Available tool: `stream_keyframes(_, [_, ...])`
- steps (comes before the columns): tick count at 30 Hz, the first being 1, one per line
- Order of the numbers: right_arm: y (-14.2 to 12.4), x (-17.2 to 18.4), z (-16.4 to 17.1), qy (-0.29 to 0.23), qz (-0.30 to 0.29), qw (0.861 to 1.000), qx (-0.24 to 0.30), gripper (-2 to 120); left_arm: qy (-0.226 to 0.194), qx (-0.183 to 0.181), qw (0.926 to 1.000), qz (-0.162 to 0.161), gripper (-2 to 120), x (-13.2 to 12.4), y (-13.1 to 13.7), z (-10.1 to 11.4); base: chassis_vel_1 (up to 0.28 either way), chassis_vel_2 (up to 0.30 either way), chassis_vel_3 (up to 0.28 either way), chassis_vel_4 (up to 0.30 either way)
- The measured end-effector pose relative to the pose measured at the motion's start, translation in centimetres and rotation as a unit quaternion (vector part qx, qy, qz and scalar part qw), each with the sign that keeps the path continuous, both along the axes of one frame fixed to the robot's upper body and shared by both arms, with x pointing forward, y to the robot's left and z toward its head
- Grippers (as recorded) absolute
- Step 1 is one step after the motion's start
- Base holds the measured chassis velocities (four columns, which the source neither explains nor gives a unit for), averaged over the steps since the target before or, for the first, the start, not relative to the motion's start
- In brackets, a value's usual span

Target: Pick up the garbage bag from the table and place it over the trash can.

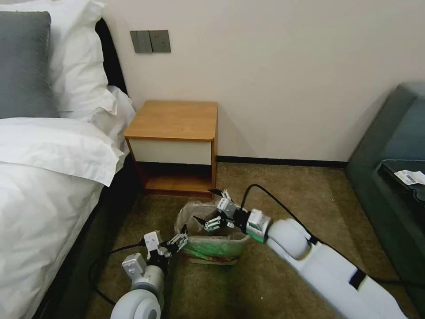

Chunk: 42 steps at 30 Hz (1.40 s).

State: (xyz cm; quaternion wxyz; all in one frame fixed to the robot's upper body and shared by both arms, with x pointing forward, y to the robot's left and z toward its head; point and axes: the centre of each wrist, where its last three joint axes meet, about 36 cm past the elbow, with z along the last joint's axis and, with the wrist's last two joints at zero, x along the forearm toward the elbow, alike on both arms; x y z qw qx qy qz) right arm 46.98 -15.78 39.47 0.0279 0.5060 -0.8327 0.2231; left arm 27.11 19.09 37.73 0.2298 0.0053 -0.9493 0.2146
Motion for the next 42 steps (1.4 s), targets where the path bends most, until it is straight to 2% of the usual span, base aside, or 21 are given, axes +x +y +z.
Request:
stream_keyframes(6, [1.4,1.9,0.4,0.006,0.036,0.999,-0.028,100,0.000,0.004,1.0000,0.000,100,0.0,-0.1,-0.2,0.000,0.000,0.000,0.000])
stream_keyframes(14, [3.1,2.5,-0.3,0.011,0.070,0.996,-0.057,100,-0.005,0.007,1.0000,0.000,100,0.2,-0.2,-0.1,0.000,0.000,0.000,0.000])
stream_keyframes(28, [4.7,3.7,-1.2,0.011,0.069,0.996,-0.058,100,-0.022,0.017,0.9996,-0.005,100,-0.1,-0.4,-0.2,0.000,0.000,0.000,0.000])
stream_keyframes(33, [4.8,3.7,-1.5,0.022,0.051,0.998,-0.040,100,-0.050,0.004,0.9988,0.003,100,-0.1,-0.4,-0.7,0.000,0.000,0.000,0.000])
stream_keyframes(42, [4.9,3.9,-2.3,0.034,0.040,0.998,-0.028,100,-0.060,-0.003,0.9981,0.014,100,-0.1,-0.4,-1.3,0.000,0.000,0.000,0.000])
